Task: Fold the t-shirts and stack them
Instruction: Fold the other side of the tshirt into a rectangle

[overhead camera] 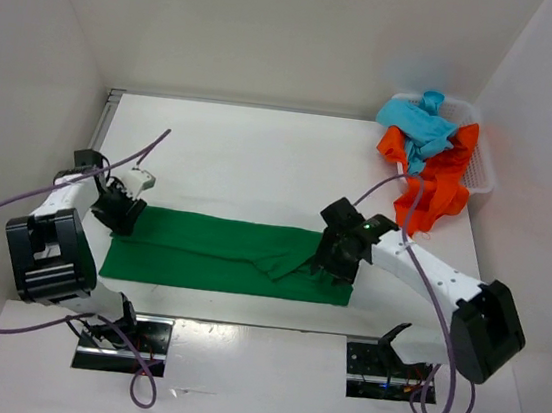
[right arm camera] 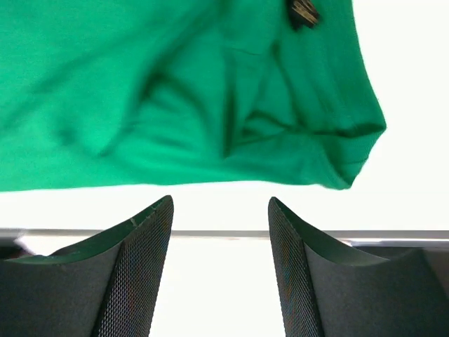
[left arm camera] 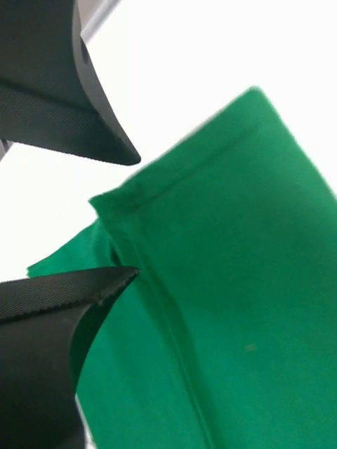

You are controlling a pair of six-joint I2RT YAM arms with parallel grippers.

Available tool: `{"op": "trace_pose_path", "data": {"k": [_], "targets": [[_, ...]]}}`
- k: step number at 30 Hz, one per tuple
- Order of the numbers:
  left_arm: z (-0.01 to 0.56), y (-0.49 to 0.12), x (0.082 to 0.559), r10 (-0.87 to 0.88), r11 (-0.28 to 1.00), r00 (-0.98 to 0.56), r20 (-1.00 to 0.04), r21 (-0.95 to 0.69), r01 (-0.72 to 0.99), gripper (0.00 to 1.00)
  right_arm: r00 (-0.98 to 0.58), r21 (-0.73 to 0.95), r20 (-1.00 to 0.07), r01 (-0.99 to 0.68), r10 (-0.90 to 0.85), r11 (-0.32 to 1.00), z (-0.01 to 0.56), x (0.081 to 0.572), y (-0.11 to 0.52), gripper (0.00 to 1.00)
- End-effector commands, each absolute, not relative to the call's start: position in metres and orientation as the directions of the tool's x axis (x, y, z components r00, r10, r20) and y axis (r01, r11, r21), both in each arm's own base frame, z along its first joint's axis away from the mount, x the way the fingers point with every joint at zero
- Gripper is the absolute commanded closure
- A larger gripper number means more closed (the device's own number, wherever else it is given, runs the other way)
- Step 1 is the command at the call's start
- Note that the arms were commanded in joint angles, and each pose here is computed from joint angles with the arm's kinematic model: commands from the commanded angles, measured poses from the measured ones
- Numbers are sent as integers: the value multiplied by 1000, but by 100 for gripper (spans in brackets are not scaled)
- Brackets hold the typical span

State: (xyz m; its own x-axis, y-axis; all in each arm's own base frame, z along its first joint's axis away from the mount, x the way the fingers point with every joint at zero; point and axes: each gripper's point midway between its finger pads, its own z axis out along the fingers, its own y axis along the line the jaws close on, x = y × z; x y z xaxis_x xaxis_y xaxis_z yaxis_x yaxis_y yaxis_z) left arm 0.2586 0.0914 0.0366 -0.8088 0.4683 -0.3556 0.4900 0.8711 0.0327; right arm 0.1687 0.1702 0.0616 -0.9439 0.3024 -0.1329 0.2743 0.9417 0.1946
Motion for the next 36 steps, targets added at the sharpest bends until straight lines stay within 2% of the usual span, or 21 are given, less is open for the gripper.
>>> {"op": "trace_pose_path", "data": {"k": [1, 2, 6, 10, 11, 13, 14, 16, 17, 18, 22, 23, 25, 30, 33, 36], "targets": [[88, 82, 281, 439, 878, -750, -495, 58, 475, 32, -908, 259, -242, 280, 343, 924, 106, 189, 171, 38], [112, 83, 294, 448, 873, -711, -542, 95, 478, 32, -900, 270, -256, 285, 353, 920, 107, 197, 169, 40], [158, 67, 319, 505, 832, -613, -608, 155, 533, 30, -887, 268, -310, 264, 342, 927, 95, 230, 168, 52], [199, -6, 327, 745, 587, -294, -598, 381, 714, 28, -888, 229, -339, 243, 311, 943, 83, 260, 165, 57], [208, -53, 327, 797, 455, -133, -589, 439, 775, 26, -886, 227, -342, 246, 314, 942, 83, 264, 162, 57], [220, -100, 310, 817, 288, 62, -573, 499, 817, 25, -880, 216, -359, 246, 311, 945, 84, 273, 155, 57], [214, -145, 288, 801, 135, 205, -563, 504, 853, 25, -873, 222, -365, 257, 325, 941, 87, 278, 152, 57], [216, -181, 266, 765, -66, 425, -484, 597, 799, 23, -867, 240, -367, 261, 336, 935, 86, 286, 143, 57], [217, -219, 245, 681, -205, 587, -438, 656, 727, 23, -861, 253, -369, 270, 350, 929, 87, 290, 141, 57], [206, -233, 231, 642, -269, 638, -425, 654, 707, 23, -858, 263, -377, 263, 350, 928, 86, 295, 137, 57], [166, -311, 190, 472, -480, 753, -457, 583, 655, 34, -872, 346, -341, 230, 351, 910, 86, 296, 152, 57], [156, -322, 182, 432, -519, 787, -440, 593, 616, 40, -868, 352, -349, 226, 352, 908, 88, 299, 153, 57], [129, -341, 152, 332, -630, 846, -418, 569, 528, 43, -868, 365, -350, 220, 352, 905, 86, 299, 156, 56], [94, -353, 147, 347, -674, 817, -461, 483, 559, 46, -869, 363, -357, 209, 342, 908, 88, 307, 158, 56], [72, -351, 149, 365, -713, 820, -441, 434, 551, 46, -880, 357, -342, 204, 330, 912, 85, 304, 159, 56], [62, -355, 170, 412, -690, 823, -390, 456, 562, 46, -878, 350, -346, 207, 332, 914, 86, 303, 156, 56]]}}
